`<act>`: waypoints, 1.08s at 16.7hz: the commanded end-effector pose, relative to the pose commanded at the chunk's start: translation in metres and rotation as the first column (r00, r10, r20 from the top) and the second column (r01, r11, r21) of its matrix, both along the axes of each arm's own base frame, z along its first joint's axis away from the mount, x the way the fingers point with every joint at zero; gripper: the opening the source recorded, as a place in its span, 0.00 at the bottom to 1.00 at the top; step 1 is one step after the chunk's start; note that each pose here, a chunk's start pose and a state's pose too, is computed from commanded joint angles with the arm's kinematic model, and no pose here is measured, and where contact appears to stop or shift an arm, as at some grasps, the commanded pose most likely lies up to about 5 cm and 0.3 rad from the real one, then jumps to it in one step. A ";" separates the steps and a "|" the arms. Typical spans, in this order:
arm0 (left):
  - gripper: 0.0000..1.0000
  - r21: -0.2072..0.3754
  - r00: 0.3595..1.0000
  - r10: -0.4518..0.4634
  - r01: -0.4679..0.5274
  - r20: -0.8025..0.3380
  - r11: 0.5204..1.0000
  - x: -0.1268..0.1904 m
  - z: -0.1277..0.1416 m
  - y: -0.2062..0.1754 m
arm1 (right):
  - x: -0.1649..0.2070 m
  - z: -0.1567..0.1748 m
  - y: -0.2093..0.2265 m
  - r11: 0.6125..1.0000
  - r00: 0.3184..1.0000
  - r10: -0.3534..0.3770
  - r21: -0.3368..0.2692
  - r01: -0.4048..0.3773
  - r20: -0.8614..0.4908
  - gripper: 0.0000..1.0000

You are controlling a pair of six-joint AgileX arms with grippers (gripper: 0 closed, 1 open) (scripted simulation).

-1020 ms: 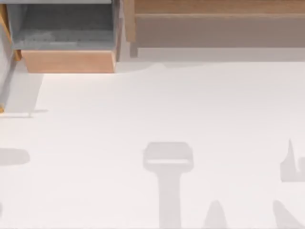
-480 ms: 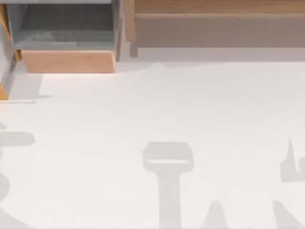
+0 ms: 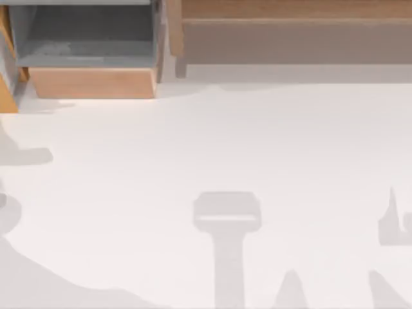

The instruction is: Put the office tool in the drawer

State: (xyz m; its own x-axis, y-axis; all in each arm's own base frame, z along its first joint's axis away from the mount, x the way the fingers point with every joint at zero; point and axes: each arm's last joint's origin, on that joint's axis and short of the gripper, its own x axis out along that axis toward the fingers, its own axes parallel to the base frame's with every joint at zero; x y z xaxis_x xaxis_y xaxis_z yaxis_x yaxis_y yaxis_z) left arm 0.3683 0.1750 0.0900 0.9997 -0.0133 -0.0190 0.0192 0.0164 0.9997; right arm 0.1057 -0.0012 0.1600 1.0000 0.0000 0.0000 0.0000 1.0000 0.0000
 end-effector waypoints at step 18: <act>0.00 -0.006 1.000 0.003 -0.003 -0.006 1.000 0.071 0.000 -0.001 | 0.000 0.000 0.000 1.000 1.000 0.000 0.000 0.000 0.000 1.00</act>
